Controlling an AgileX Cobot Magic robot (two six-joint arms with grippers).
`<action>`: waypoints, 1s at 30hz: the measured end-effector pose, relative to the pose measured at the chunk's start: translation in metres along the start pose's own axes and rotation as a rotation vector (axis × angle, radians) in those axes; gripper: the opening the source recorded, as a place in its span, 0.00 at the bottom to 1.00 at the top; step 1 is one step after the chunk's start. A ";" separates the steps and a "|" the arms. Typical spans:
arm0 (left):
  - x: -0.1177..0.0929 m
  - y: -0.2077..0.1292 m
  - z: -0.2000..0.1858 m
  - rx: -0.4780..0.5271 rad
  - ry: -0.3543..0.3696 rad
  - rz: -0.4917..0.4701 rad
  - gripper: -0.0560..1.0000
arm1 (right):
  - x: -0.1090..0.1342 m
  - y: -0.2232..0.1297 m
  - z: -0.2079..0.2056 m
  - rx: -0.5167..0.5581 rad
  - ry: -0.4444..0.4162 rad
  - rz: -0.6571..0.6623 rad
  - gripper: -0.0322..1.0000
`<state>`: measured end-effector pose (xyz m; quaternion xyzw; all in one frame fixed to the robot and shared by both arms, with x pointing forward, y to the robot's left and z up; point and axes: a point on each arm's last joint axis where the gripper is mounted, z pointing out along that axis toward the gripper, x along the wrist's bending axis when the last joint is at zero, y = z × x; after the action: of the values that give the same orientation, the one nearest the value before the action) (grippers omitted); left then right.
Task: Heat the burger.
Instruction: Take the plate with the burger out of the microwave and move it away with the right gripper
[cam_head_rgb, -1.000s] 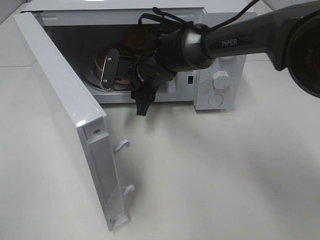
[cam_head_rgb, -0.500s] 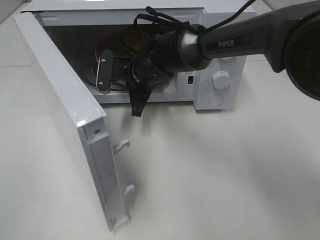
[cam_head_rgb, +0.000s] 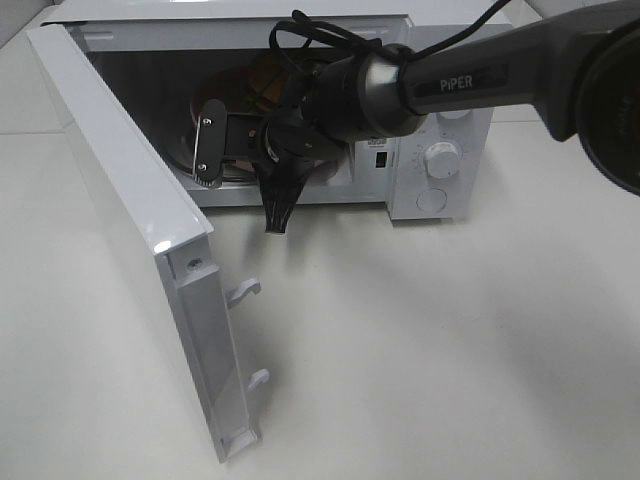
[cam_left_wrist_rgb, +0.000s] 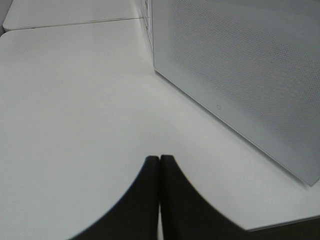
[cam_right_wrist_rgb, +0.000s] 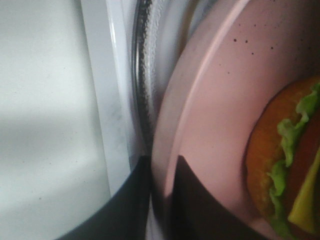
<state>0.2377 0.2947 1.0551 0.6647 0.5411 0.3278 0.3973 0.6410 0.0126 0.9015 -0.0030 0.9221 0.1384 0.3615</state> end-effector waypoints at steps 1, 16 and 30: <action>0.000 0.000 0.000 0.000 0.000 0.000 0.05 | -0.001 0.001 -0.003 0.001 0.010 -0.001 0.11; 0.000 0.000 0.000 0.000 0.000 0.000 0.05 | -0.003 -0.001 -0.016 0.052 0.073 -0.030 0.11; 0.000 0.000 0.000 0.000 0.000 0.000 0.05 | -0.012 0.003 -0.049 0.043 0.190 -0.112 0.11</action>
<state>0.2377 0.2947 1.0551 0.6647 0.5411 0.3278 0.3973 0.6175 0.0018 0.9447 -0.0600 0.9533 0.0973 0.2796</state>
